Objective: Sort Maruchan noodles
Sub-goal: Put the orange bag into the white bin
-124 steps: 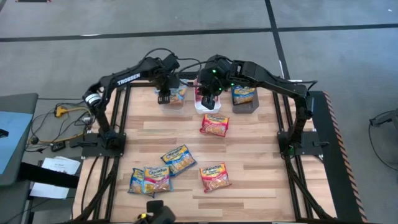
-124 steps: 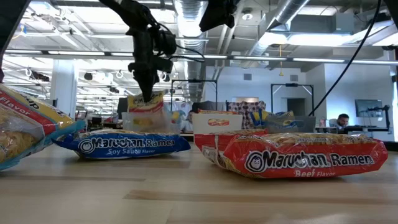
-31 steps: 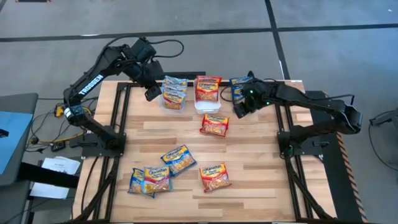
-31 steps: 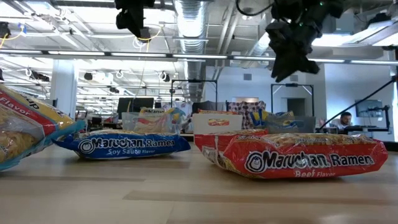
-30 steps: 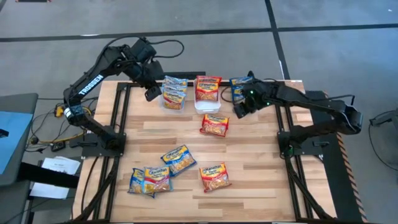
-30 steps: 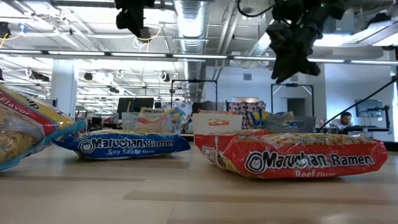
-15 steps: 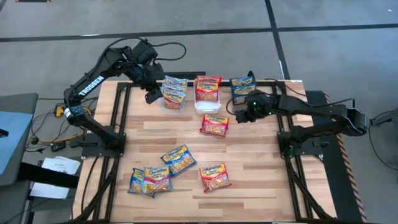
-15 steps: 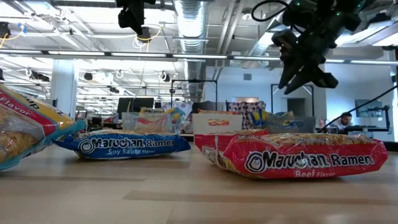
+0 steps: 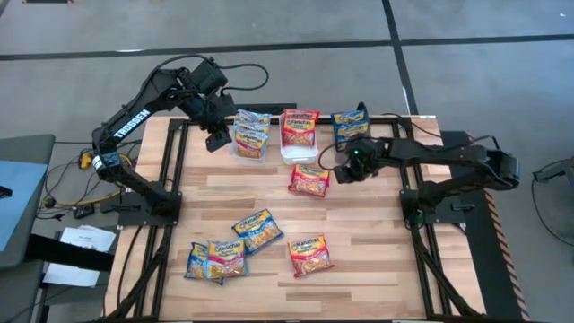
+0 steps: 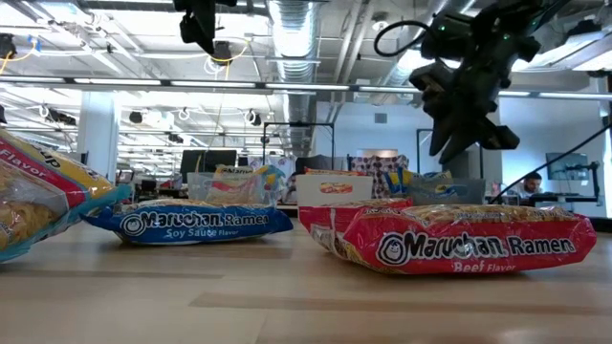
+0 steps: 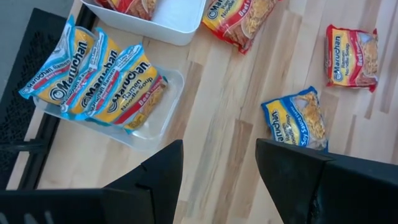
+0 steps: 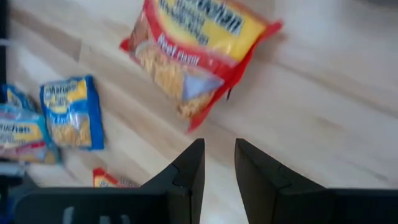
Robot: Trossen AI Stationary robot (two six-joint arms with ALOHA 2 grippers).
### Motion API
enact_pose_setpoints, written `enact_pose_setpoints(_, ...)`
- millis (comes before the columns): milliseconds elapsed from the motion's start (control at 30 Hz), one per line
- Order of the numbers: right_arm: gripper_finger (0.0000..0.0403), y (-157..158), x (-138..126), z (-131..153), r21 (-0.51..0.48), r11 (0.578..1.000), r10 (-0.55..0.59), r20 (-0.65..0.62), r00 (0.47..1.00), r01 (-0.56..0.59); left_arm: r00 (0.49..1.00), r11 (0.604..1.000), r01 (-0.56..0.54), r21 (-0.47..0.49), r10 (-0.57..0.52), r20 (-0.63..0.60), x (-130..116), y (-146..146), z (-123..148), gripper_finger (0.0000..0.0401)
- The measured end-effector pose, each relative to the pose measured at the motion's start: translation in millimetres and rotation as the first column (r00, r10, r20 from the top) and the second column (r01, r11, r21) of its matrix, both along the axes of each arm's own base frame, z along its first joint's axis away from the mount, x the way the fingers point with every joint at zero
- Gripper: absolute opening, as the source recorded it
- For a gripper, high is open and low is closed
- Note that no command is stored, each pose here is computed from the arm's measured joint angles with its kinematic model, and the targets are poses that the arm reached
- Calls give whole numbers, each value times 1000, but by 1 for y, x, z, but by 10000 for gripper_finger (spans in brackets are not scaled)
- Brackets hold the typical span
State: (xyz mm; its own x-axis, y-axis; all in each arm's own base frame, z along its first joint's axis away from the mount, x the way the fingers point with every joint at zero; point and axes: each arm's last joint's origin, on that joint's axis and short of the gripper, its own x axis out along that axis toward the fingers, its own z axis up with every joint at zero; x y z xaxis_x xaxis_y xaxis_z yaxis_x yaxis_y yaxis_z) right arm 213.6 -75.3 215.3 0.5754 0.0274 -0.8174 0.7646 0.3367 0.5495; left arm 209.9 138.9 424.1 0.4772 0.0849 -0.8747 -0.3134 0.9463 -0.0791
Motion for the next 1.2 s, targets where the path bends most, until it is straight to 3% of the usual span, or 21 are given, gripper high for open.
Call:
enact_pose_setpoints(200,113,1,4,-6,38,996,84,1,996,-84,1000,1000,7,4,-7,-1,0,0,0,188)
enact_pose_setpoints(367,115,1,4,-6,41,995,86,3,996,-86,1000,1000,24,3,-24,3,0,0,0,188)
enact_pose_setpoints(567,148,1,4,-6,53,995,83,1,997,-83,999,999,49,-22,-49,24,1,-1,0,188)
enact_pose_setpoints(833,199,2,1,-24,106,993,-54,18,998,52,999,998,50,-33,-49,13,0,-2,0,188)
enact_pose_setpoints(1200,192,2,-5,-56,178,953,-270,135,953,245,998,998,57,-30,-56,11,0,-2,-1,188)
